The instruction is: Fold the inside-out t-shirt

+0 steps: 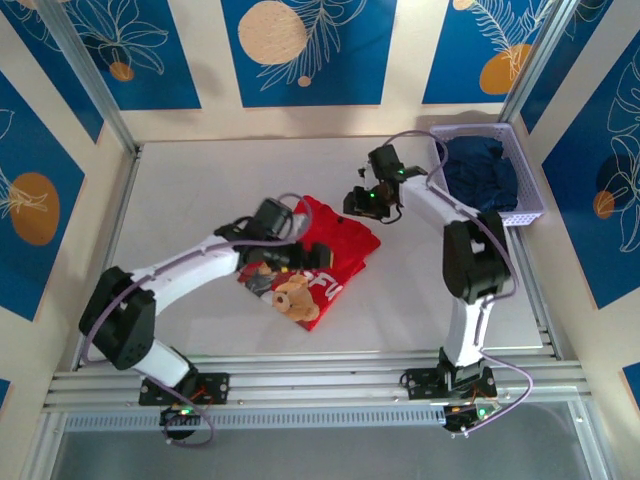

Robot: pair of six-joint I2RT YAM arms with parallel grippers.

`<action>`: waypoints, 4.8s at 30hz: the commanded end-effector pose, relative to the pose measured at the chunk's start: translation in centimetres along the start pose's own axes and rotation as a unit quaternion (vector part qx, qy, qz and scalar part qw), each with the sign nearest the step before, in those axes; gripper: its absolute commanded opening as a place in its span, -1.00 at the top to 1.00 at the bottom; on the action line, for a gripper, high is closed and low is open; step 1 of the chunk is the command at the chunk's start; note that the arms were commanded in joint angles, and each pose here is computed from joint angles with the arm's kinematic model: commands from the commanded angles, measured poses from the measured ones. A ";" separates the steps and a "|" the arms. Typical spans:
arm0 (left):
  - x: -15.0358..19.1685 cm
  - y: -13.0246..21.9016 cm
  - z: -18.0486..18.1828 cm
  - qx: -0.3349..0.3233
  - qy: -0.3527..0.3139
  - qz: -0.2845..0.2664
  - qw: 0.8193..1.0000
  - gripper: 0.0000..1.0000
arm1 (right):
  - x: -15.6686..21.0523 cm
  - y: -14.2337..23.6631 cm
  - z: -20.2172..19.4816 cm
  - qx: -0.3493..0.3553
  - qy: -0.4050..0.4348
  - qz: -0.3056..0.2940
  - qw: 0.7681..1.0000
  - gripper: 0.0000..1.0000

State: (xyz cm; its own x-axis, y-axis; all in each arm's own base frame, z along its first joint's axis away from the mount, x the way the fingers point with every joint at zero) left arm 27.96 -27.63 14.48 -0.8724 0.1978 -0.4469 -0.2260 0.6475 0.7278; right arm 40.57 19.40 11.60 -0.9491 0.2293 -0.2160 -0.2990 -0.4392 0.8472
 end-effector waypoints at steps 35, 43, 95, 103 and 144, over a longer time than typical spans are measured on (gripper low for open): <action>-9.6 -1.7 16.0 -0.144 -0.013 -0.034 0.989 -0.99 | -4.7 -4.7 -4.4 0.032 -0.018 0.020 0.999 -0.54; -10.8 -6.2 17.2 -0.103 -0.027 0.014 0.994 -0.95 | -3.4 -7.9 -3.3 0.011 -0.028 0.065 0.997 -0.53; -15.9 -4.8 14.8 0.039 -0.006 -0.110 0.993 1.00 | -7.0 -4.4 3.4 -0.157 0.028 -0.046 0.986 1.00; -23.0 0.7 12.8 0.009 -0.060 -0.177 0.982 1.00 | -12.5 -0.1 6.3 -0.168 0.063 -0.106 0.978 1.00; -2.3 0.2 8.3 -0.044 -0.001 -0.097 0.994 1.00 | 4.3 1.2 5.1 -0.114 0.121 0.017 0.986 1.00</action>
State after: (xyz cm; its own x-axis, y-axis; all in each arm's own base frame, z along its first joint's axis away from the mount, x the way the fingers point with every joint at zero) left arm 31.79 -23.00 12.56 -0.8072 0.1052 -0.5808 -0.3785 0.6627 0.6461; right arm 35.15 24.26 14.36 -0.9510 0.0261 -0.3080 -0.2483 -0.6579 0.7110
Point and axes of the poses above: each hand's point on the last joint's axis, 136 mm out from that joint toward the fingers, its own y axis back along the fingers, its own z axis along the line the jaws close on, x = y × z, the point moved 1 cm from there along y, back along the fingers, and after that the axes turned 12 degrees about -y, right-handed, at the moved point
